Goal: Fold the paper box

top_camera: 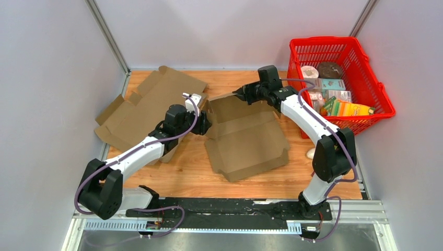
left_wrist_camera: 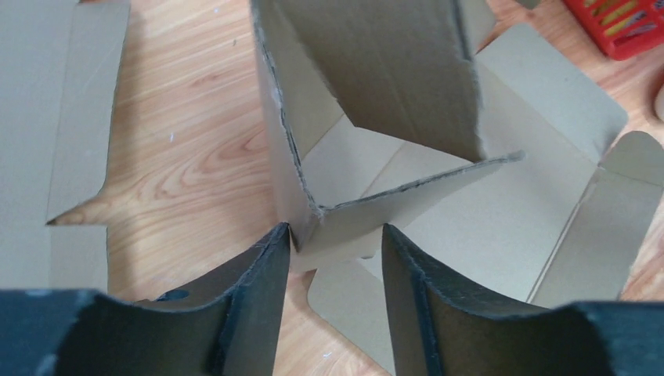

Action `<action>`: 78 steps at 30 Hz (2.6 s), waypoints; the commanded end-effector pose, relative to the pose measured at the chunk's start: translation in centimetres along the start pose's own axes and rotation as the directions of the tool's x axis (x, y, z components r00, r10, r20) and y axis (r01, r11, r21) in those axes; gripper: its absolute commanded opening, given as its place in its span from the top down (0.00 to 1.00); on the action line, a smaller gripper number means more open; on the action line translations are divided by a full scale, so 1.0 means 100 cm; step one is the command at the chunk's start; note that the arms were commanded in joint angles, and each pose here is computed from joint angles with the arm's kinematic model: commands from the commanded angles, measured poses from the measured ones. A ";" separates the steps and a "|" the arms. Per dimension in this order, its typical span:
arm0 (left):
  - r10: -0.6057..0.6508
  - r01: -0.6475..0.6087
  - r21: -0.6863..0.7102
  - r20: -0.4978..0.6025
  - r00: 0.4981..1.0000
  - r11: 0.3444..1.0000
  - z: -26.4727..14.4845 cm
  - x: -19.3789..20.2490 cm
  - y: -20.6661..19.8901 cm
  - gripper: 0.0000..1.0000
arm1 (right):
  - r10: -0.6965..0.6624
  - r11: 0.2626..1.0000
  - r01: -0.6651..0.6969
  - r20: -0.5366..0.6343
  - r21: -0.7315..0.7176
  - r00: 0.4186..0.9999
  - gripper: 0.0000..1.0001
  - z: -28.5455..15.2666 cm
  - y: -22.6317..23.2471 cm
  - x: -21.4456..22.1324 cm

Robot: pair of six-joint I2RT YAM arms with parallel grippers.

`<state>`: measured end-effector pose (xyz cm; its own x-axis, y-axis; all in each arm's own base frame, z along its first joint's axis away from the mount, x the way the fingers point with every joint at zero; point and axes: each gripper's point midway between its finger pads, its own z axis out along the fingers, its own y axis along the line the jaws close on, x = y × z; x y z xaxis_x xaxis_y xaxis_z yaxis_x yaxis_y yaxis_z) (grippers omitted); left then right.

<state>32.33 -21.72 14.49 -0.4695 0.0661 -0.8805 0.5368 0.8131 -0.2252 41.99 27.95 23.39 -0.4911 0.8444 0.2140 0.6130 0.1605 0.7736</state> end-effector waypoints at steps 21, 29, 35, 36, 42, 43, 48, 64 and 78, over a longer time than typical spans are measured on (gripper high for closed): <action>-0.084 0.075 0.078 0.121 0.989 0.994 0.005 0.021 -0.018 0.42 | -0.352 0.912 0.364 0.097 -0.190 0.931 0.89 0.009 -0.007 0.006; -0.073 0.066 0.046 0.187 0.980 0.997 -0.001 0.011 -0.013 0.47 | -0.425 0.885 0.442 0.133 -0.148 0.895 0.93 0.004 -0.028 0.008; -0.087 0.079 0.041 0.233 0.969 0.996 0.004 0.002 -0.020 0.55 | -0.408 0.882 0.428 0.137 -0.197 0.903 0.94 -0.002 -0.035 0.030; -0.087 0.086 0.015 0.246 0.965 0.996 0.004 0.000 -0.018 0.58 | -0.390 0.885 0.416 0.157 -0.208 0.907 0.94 -0.001 -0.035 0.032; -0.071 0.095 -0.068 0.303 0.950 0.993 0.004 -0.003 -0.026 0.64 | -0.328 0.918 0.354 0.157 -0.181 0.931 0.96 0.000 -0.054 0.038; -0.074 0.103 -0.073 0.318 0.945 0.992 0.002 -0.005 -0.027 0.64 | -0.312 0.924 0.338 0.159 -0.177 0.936 0.96 0.000 -0.056 0.036; -0.108 0.159 -0.117 0.359 0.927 0.980 -0.004 -0.006 -0.021 0.44 | -0.292 0.931 0.324 0.193 -0.165 0.937 0.96 -0.010 -0.054 0.021; -0.136 0.180 -0.080 0.384 0.913 0.980 -0.017 0.010 -0.025 0.41 | -0.386 0.907 0.408 0.187 -0.099 0.903 0.90 -0.013 -0.086 -0.006; -0.107 0.100 0.038 0.348 0.932 0.994 -0.002 0.001 -0.060 0.37 | -0.444 0.870 0.475 0.213 -0.128 0.870 0.61 -0.028 -0.071 -0.012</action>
<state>28.36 -23.25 12.32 -0.3069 -0.1927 -0.9320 0.4196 0.8516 -0.3142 36.67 24.70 19.55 -0.5520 0.8003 -0.2342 0.2417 0.4224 0.8736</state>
